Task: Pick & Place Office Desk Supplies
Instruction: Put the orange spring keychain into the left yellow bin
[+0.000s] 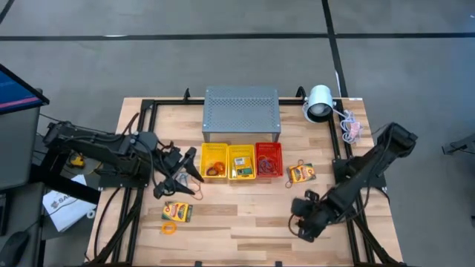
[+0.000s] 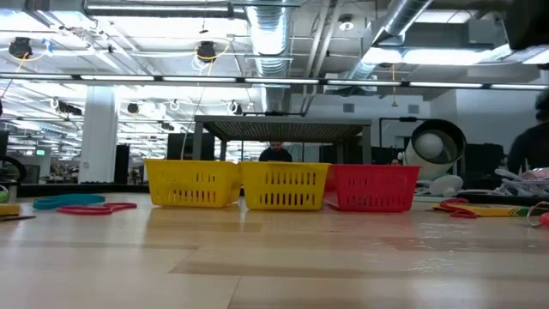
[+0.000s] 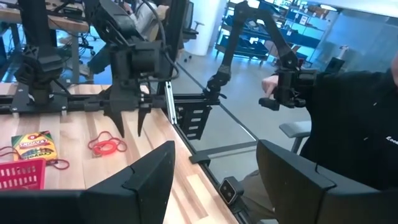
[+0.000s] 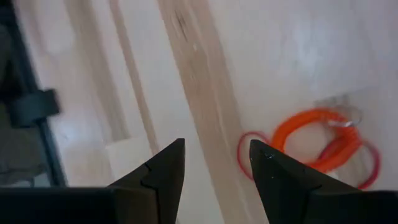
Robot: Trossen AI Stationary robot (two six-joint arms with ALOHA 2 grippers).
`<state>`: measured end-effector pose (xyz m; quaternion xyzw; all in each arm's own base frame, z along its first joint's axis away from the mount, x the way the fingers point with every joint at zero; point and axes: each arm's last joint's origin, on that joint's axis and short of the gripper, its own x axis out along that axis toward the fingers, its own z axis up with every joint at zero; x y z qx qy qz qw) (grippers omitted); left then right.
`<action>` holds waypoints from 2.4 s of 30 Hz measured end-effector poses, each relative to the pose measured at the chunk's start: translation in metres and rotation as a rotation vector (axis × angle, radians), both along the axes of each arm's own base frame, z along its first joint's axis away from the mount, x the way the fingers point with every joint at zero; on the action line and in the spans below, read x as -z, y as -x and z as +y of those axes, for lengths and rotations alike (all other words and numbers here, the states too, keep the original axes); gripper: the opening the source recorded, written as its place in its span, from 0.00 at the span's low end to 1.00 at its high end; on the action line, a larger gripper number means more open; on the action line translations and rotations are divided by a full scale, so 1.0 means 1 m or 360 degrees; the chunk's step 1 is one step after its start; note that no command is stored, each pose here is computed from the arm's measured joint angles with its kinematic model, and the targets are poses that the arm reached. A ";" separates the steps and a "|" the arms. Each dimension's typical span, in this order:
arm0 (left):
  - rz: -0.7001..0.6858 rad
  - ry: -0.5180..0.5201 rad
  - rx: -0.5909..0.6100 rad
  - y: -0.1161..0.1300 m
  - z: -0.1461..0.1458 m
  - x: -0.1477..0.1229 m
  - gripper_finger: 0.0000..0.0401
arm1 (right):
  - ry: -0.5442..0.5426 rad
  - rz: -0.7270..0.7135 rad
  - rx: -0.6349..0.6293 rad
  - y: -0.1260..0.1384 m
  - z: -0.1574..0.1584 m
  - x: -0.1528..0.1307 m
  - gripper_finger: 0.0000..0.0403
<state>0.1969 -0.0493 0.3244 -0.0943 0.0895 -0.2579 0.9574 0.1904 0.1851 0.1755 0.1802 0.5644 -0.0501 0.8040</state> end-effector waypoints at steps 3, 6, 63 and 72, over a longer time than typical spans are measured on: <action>0.0014 -0.0001 0.0000 -0.004 -0.001 0.002 0.55 | 0.0003 0.0058 0.0030 -0.003 0.004 0.011 0.43; 0.0017 0.0004 -0.0002 -0.006 -0.001 0.003 0.55 | -0.0001 0.0080 0.0068 -0.007 0.005 0.018 0.43; 0.0045 0.0039 0.0003 -0.008 -0.003 0.004 0.55 | -0.0024 0.0231 0.0378 -0.019 -0.035 0.042 0.31; 0.0045 0.0039 0.0003 -0.008 -0.003 0.004 0.55 | -0.0007 0.0267 0.0380 -0.018 -0.038 0.043 0.10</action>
